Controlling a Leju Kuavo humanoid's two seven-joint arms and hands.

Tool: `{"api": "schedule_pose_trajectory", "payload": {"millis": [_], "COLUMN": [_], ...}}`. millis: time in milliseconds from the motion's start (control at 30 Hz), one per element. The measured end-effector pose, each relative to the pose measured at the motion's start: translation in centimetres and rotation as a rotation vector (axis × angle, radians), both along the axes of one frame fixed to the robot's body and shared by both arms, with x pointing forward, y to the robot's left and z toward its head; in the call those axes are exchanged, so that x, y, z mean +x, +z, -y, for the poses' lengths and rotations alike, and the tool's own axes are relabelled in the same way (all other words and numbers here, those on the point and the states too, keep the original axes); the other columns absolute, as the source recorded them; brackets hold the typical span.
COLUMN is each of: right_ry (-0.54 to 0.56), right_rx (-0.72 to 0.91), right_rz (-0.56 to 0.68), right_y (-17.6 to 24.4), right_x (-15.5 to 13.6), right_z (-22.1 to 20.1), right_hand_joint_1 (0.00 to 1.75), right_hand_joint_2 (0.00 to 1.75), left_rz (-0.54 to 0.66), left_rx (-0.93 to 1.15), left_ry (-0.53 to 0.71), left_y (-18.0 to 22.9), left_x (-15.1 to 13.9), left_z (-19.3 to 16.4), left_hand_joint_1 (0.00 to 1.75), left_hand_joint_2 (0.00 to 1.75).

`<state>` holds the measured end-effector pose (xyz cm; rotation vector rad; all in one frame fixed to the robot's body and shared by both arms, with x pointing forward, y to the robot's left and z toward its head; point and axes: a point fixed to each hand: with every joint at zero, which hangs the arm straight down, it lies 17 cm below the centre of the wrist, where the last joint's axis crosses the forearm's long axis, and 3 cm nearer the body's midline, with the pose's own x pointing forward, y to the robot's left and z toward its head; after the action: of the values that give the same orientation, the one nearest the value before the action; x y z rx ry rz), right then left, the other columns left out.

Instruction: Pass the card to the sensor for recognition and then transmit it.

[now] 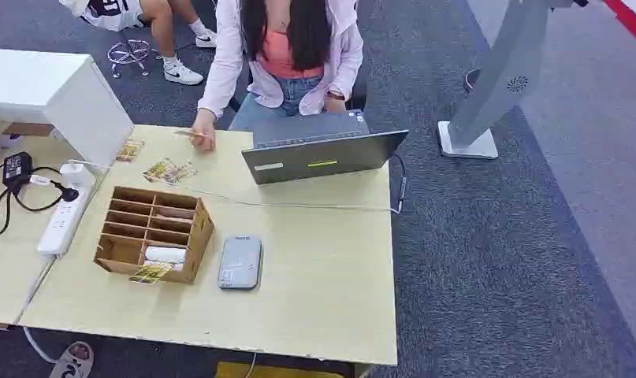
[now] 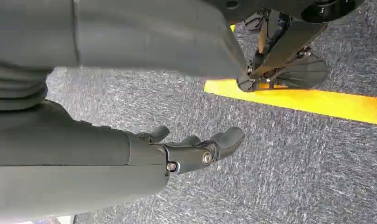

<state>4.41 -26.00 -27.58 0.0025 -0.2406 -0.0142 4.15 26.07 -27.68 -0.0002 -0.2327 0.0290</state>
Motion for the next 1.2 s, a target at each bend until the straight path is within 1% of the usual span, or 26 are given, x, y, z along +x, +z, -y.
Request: {"api": "schedule_pose_trajectory", "payload": {"millis": [500, 533, 567, 733, 833, 867, 1000, 1200], "right_ry": [0.000, 0.000, 0.000, 0.002, -0.003, -0.003, -0.001, 0.006], "right_rx": [0.000, 0.000, 0.000, -0.001, -0.018, -0.018, -0.051, -0.107], "right_rz": [0.000, 0.000, 0.000, 0.001, 0.023, 0.025, 0.044, 0.103], "right_y": [0.0, 0.0, 0.0, 0.0, 0.1, 0.1, 0.1, 0.4], "right_x": [0.0, 0.0, 0.0, 0.1, 1.0, 1.1, 1.9, 4.3], "right_z": [0.0, 0.0, 0.0, 0.0, 0.6, 0.6, 1.5, 2.6], "right_hand_joint_1": [0.00, 0.00, 0.00, 0.00, 0.00, 0.00, 0.00, 0.00], "right_hand_joint_2": [0.00, 0.00, 1.75, 1.75, 1.75, 0.00, 0.00, 0.00], "left_rz": [0.000, 0.000, 0.000, 0.001, 0.018, 0.021, 0.050, 0.117], "left_rx": [0.000, 0.000, 0.000, 0.000, 0.004, 0.004, 0.006, 0.000], "left_ry": [0.000, 0.000, 0.000, 0.001, 0.039, 0.041, 0.083, 0.181], "left_y": [0.0, 0.0, 0.0, 0.0, 0.1, 0.1, 0.3, 0.8], "left_x": [0.0, 0.0, 0.0, 0.1, 1.0, 1.1, 2.5, 5.3], "left_z": [0.0, 0.0, 0.0, 0.0, -0.6, -0.6, -1.3, -2.6], "left_hand_joint_1": [0.00, 0.00, 0.00, 0.00, 0.00, 0.00, 0.00, 0.00], "left_hand_joint_2": [0.00, 1.75, 1.75, 1.75, 1.75, 0.00, 0.00, 0.00]}}
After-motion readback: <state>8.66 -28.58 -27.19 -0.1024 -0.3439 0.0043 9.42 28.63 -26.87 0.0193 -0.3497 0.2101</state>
